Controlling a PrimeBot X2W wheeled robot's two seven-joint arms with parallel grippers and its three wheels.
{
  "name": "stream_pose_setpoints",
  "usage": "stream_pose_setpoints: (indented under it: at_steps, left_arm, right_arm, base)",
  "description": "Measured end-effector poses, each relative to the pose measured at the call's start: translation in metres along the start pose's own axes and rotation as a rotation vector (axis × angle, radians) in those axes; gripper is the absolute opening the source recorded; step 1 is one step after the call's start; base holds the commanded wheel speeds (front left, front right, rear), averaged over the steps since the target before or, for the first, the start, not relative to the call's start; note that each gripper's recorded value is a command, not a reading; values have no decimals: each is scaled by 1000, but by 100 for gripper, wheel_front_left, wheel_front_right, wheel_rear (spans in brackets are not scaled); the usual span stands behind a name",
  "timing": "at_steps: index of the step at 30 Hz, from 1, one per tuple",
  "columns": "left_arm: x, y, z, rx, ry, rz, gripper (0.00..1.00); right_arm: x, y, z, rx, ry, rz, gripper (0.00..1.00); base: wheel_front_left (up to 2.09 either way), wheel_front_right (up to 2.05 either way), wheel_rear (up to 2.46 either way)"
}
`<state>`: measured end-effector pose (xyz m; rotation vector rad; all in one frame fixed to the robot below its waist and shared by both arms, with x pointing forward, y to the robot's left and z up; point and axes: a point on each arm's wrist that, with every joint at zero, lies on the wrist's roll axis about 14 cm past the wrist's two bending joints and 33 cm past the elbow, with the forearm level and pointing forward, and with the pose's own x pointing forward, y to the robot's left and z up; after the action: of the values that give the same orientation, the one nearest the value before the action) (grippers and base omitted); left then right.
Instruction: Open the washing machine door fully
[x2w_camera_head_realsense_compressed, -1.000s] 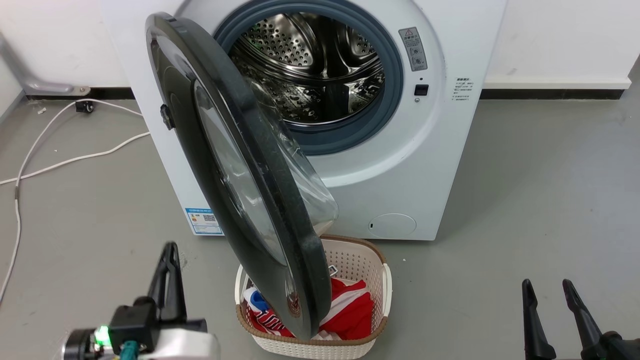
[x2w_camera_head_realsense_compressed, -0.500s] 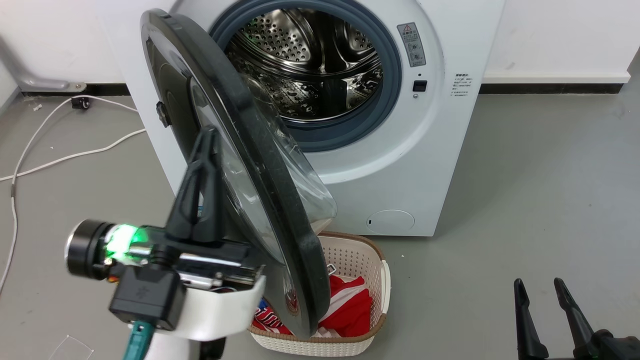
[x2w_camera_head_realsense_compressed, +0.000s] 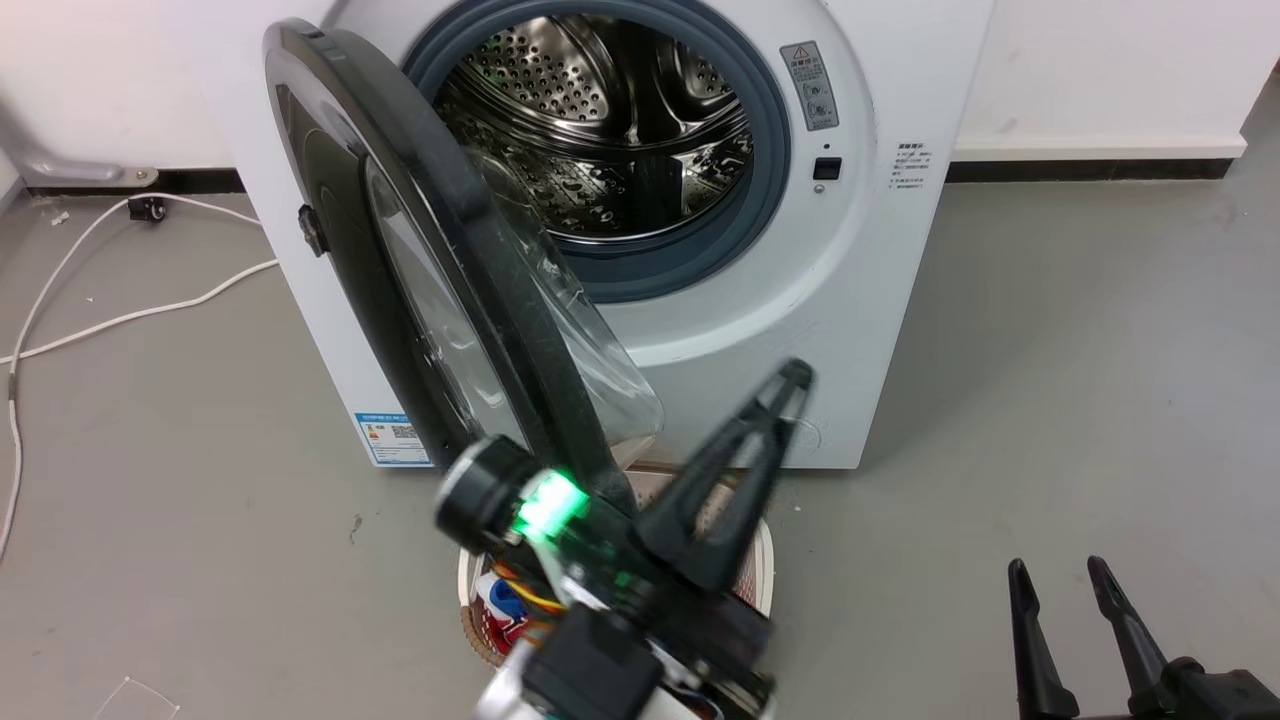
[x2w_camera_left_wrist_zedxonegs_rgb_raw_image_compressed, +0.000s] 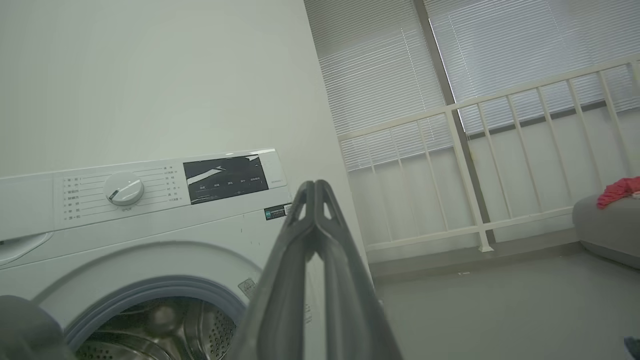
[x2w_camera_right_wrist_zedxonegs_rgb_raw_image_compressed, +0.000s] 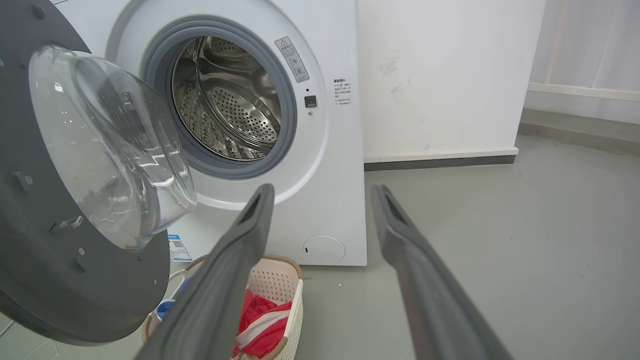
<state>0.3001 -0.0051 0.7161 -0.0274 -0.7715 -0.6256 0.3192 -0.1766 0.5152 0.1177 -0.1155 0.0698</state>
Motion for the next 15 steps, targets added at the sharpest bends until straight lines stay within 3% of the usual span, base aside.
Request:
stream_pose_setpoints:
  at_steps: [8,15]
  left_arm:
    - [-8,-56,-16,-95,59,-162,0]
    - [-29,-78,-49,-159,184,-198,0]
  right_arm:
    - [1,2,-3,2,11,7,100]
    - [3,4,-7,4,22,13,100]
  base:
    - [0,0,0]
    - [0,0,0]
